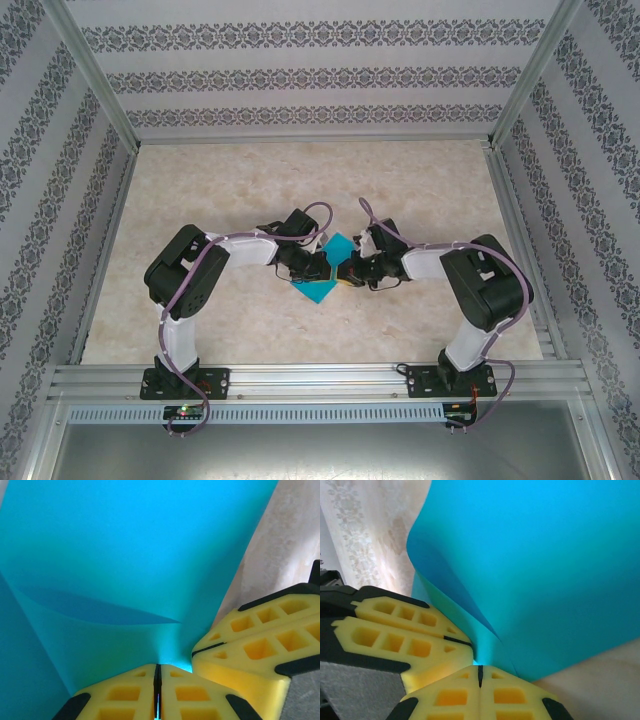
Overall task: Fold a paper plane with a square sheet of paper (pick it up from the middle)
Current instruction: Fold the triangle a second time at the center of the table.
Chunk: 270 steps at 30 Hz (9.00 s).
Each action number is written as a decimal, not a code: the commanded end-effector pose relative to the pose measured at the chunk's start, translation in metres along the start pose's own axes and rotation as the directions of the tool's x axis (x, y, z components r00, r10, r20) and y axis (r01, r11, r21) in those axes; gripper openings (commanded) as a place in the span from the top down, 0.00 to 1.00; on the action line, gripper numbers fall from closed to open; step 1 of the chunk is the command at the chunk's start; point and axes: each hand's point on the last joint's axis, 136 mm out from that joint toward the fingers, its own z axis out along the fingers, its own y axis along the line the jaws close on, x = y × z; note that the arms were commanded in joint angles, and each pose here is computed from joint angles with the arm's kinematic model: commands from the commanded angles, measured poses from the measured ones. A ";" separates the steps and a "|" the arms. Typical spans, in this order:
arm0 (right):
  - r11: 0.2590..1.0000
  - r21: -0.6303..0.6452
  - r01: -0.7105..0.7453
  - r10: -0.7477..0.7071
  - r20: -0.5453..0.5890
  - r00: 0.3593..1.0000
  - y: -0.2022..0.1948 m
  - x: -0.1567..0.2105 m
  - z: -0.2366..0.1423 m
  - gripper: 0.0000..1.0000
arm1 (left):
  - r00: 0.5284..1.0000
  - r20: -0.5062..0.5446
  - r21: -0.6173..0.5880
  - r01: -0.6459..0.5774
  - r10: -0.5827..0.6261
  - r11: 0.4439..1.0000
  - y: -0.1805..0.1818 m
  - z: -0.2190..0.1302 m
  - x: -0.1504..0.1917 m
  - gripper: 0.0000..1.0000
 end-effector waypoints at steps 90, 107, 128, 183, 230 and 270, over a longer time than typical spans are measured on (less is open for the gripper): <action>0.993 0.036 0.109 -0.106 -0.082 0.991 0.030 0.043 0.047 0.93 | 0.996 -0.011 -0.075 0.093 -0.094 0.993 0.069 0.004 -0.019 0.87; 0.987 0.136 0.083 -0.065 -0.134 0.989 -0.001 0.092 0.049 0.93 | 0.996 -0.020 -0.081 0.089 -0.091 0.993 0.072 0.006 -0.017 0.87; 0.994 -0.005 0.105 -0.105 0.023 0.994 0.062 0.035 0.022 0.93 | 0.996 -0.032 -0.059 0.086 -0.088 0.995 0.067 0.003 -0.012 0.87; 0.991 0.085 0.103 -0.099 -0.045 0.994 0.023 0.064 0.030 0.89 | 0.994 0.108 0.034 0.032 -0.036 0.999 0.031 -0.063 -0.063 0.85; 0.977 0.206 0.045 -0.068 0.107 0.992 -0.018 0.044 -0.043 0.78 | 0.996 -0.084 -0.014 -0.011 0.010 1.000 0.036 -0.010 0.002 0.83; 0.983 -0.015 0.185 -0.185 -0.016 0.983 0.050 0.030 0.014 0.78 | 0.970 0.240 0.107 -0.004 -0.022 0.994 0.010 -0.113 -0.006 0.27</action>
